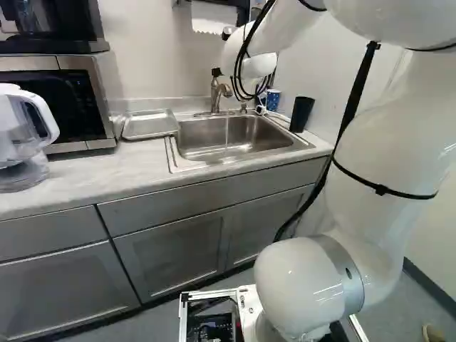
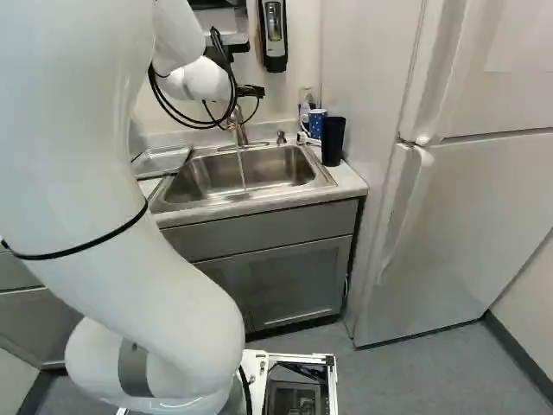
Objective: Rinse the cup and place it in the tray
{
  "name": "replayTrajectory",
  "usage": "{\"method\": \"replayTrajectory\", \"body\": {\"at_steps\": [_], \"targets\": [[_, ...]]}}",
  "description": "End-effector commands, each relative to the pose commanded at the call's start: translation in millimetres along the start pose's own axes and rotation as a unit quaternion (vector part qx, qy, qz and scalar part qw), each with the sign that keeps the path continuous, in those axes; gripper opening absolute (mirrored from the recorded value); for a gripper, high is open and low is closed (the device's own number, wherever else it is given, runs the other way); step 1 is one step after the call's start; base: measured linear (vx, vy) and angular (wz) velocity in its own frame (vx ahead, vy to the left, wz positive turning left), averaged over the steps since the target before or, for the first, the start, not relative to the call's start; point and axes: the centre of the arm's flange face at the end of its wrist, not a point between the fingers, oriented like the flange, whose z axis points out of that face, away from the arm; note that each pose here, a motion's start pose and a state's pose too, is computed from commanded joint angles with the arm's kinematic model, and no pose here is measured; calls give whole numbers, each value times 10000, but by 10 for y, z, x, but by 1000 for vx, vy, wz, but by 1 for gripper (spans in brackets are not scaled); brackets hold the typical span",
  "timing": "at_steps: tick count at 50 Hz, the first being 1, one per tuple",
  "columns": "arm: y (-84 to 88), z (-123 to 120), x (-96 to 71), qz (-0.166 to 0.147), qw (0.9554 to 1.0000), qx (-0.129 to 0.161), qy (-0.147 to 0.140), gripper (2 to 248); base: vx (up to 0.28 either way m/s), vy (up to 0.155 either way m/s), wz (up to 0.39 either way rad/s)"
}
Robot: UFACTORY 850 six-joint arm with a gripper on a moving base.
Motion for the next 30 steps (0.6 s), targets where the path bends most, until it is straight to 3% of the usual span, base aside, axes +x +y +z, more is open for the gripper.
{"method": "replayTrajectory", "body": {"at_steps": [30], "targets": [[-37,-610,-232,-10,9989,37,-457,247,0,0,0]]}}
